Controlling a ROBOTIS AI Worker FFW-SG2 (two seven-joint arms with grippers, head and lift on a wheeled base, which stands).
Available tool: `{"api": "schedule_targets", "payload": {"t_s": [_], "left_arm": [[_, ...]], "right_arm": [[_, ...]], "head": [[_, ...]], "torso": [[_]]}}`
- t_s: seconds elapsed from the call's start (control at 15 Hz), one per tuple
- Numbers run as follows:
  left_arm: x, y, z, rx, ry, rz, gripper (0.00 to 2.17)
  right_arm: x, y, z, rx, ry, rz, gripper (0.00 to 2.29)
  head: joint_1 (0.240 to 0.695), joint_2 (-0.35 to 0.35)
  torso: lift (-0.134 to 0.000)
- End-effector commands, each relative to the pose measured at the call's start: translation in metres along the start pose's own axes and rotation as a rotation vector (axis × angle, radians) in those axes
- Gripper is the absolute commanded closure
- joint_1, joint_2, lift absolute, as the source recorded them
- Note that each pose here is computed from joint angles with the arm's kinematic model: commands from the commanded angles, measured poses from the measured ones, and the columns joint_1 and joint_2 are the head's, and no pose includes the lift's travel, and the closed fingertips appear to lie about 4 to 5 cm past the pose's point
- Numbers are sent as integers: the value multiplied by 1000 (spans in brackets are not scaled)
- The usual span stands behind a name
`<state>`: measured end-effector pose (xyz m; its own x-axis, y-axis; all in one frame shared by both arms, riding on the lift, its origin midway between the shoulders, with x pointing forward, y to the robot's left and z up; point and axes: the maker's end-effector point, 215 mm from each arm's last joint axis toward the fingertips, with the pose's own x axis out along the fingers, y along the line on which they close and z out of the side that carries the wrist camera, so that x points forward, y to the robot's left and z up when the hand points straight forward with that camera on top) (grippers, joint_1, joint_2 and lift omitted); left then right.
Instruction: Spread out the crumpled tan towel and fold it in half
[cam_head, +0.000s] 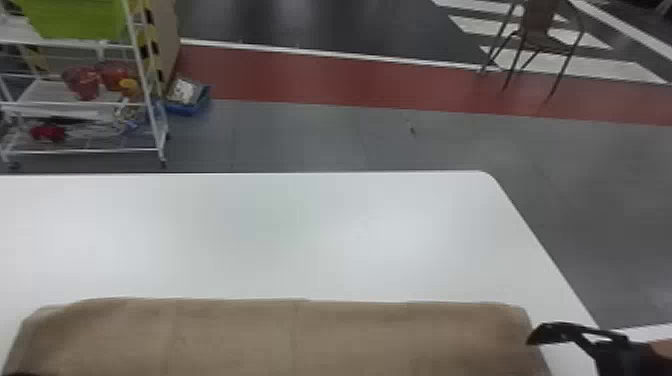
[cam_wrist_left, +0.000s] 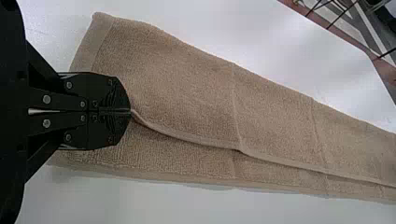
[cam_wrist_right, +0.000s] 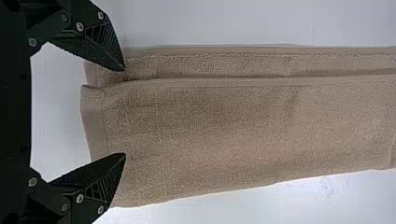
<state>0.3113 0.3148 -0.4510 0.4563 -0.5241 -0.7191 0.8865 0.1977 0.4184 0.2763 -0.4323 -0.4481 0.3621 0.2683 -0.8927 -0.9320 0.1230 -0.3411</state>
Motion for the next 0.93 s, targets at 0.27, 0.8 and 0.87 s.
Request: {"api": "schedule_targets", "payload": {"t_s": [0.27,0.8,0.87], "left_arm": [[0,0,-1,0,2,0,1544],[-5,1,0,4,7,5,1544],[-6,2,1,10,9,6,1544]], "right_arm": [[-7,-4,-11,10,14,-6,721],[-28,-14,-7,-23,-28,-68,2037],[-32,-16,-7,-27,-32,-79,2037]], "head": [[695,-253],[695,-263],[695,-263]], "torso": [[-120],[-120],[-120]]}}
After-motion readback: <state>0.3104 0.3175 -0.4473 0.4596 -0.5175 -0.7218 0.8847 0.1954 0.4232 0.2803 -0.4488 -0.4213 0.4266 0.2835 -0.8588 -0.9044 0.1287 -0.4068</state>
